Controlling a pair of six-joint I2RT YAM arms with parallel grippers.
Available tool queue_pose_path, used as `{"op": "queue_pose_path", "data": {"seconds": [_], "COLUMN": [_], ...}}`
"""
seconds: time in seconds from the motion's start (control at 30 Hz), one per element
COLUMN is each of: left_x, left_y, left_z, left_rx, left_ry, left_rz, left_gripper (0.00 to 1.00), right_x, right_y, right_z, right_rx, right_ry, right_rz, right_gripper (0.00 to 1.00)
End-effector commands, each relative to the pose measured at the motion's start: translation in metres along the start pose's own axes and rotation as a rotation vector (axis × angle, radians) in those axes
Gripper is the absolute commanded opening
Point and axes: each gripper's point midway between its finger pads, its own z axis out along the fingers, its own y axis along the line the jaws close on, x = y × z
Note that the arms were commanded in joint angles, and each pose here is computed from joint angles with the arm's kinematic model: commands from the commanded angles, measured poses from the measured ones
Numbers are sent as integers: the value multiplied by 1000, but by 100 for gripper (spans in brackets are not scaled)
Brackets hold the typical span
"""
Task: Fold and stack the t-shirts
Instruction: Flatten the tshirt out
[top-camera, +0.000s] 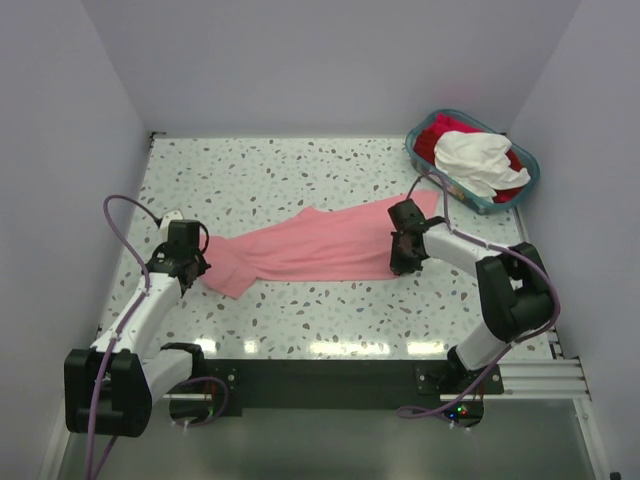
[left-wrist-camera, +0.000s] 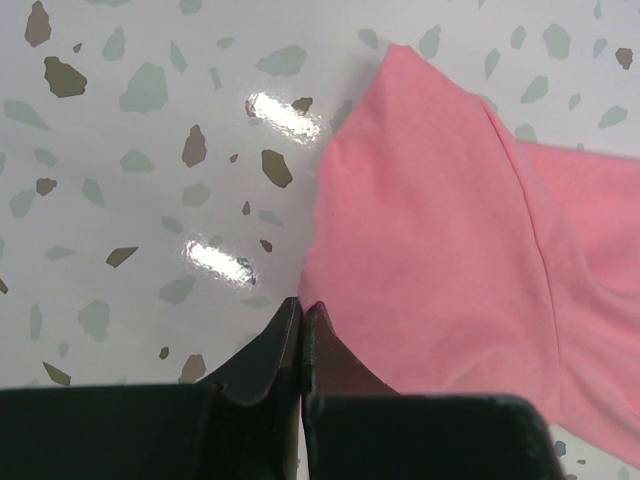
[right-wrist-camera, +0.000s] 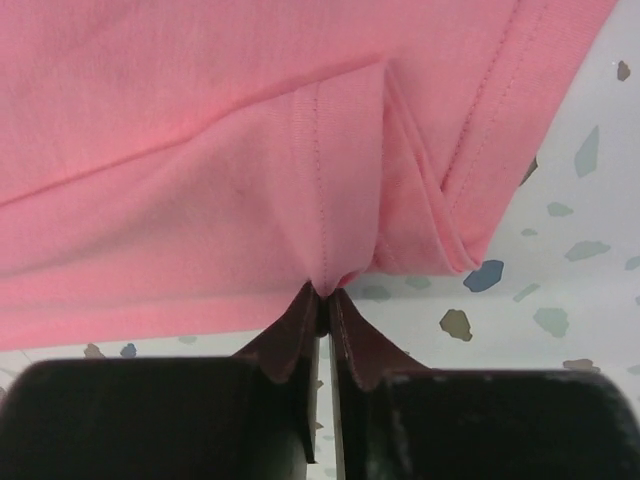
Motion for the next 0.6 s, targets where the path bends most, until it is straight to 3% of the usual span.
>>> {"op": "queue_pose_path", "data": {"seconds": [0.0,0.1,0.2,0.27,0.43,0.47,0.53,0.57], "left_x": [-12,-32,-75,-118,-234,-252,-301,-317], "left_y": [-11,-19,-36,-51,-81,-80,-83,-79], "left_z": [-4,-10,-21,-33,-82,-93,-131,-144], "left_rx": [52,71,111,144,213,205,226,214], "left_ry": [-43,-76,-155,-230,-444,-485,-592,-632], "left_rz": [-23,-45,-66,-67,-92,-100,-131,-126], "left_gripper": [0,0,0,0,0,0,0,0], "right_x": [-8,-39,-87,-110,-205,-228,-249,-264], "right_y": [2,21,39,45,69,71,68,67], "right_z": [-11,-41,-78,-97,-181,-215,-242,-281], "right_rx": [17,-51,-93,-111,-216,-237,-241,-264], "right_ry": [-6,-72,-170,-207,-443,-525,-589,-674], "right_rz": [-28,-50,-82,-111,-106,-115,-115,-117], "right_gripper": [3,0,0,0,0,0,0,0]}}
